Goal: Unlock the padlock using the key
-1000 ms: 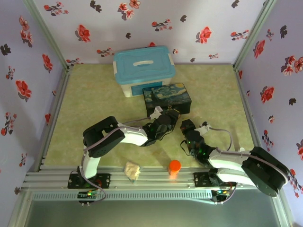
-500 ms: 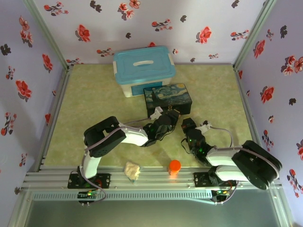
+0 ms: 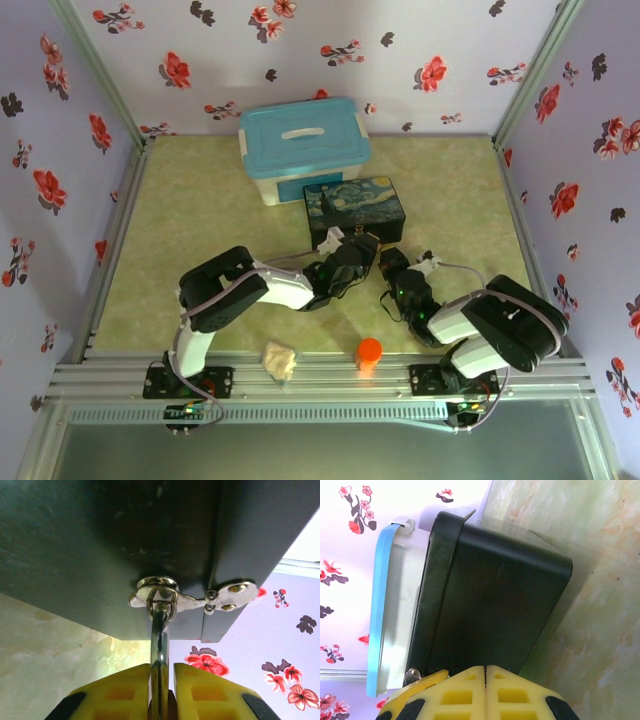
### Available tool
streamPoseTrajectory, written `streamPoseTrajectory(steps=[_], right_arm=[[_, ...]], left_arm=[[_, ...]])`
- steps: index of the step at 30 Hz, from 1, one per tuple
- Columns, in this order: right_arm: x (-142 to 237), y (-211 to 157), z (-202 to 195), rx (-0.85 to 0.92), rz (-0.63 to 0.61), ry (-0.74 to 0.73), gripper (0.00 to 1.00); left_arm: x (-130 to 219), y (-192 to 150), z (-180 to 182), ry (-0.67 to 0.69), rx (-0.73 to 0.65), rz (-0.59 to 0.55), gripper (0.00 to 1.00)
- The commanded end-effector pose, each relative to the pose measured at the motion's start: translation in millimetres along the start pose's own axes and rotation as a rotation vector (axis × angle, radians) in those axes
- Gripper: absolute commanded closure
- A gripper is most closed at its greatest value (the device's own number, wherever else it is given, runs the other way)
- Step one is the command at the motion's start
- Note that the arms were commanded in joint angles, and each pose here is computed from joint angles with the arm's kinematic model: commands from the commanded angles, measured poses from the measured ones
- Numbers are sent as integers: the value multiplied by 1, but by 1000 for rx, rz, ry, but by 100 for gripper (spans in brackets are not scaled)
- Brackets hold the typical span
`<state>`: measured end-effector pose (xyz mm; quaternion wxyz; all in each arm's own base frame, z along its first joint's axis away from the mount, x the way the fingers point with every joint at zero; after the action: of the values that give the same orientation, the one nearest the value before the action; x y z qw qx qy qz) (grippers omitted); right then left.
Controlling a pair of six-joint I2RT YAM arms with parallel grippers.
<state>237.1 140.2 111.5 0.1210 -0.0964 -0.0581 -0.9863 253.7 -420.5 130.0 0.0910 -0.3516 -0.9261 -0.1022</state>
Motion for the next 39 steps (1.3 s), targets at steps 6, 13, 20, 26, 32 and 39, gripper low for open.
streamPoseTrajectory(steps=[6, 13, 20, 26, 32, 39], right_arm=[[18, -2, 3, 82, 92, -30, 100], [40, 12, 9, 308, 120, -171, 100], [41, 10, 1, 364, 232, -218, 100], [38, 5, 14, 392, 258, -152, 100], [39, -2, 31, 397, 304, -48, 100], [43, -4, 58, 320, 297, 116, 100]], left_arm=[[9, -6, -30, -103, -47, 78, 100], [20, 10, 24, 61, -131, 175, 100], [38, 19, 69, 181, -158, 203, 93], [54, 26, 68, 220, -253, 208, 62], [88, 48, 68, 241, -324, 111, 43], [127, 70, -2, 103, -556, -35, 44]])
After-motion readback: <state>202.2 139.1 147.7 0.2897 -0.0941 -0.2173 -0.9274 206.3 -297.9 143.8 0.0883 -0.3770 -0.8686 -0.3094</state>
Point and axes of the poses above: each hand's point on the last joint's axis, 136 mm out from that joint toward the fingers, its own x axis back along the fingers, its own z axis along the line the jaws close on, y = z × x, the point moved 6 cm from there along x, back along the fingers, and after that the axes turned 12 degrees about -x, right-handed, at the moved point
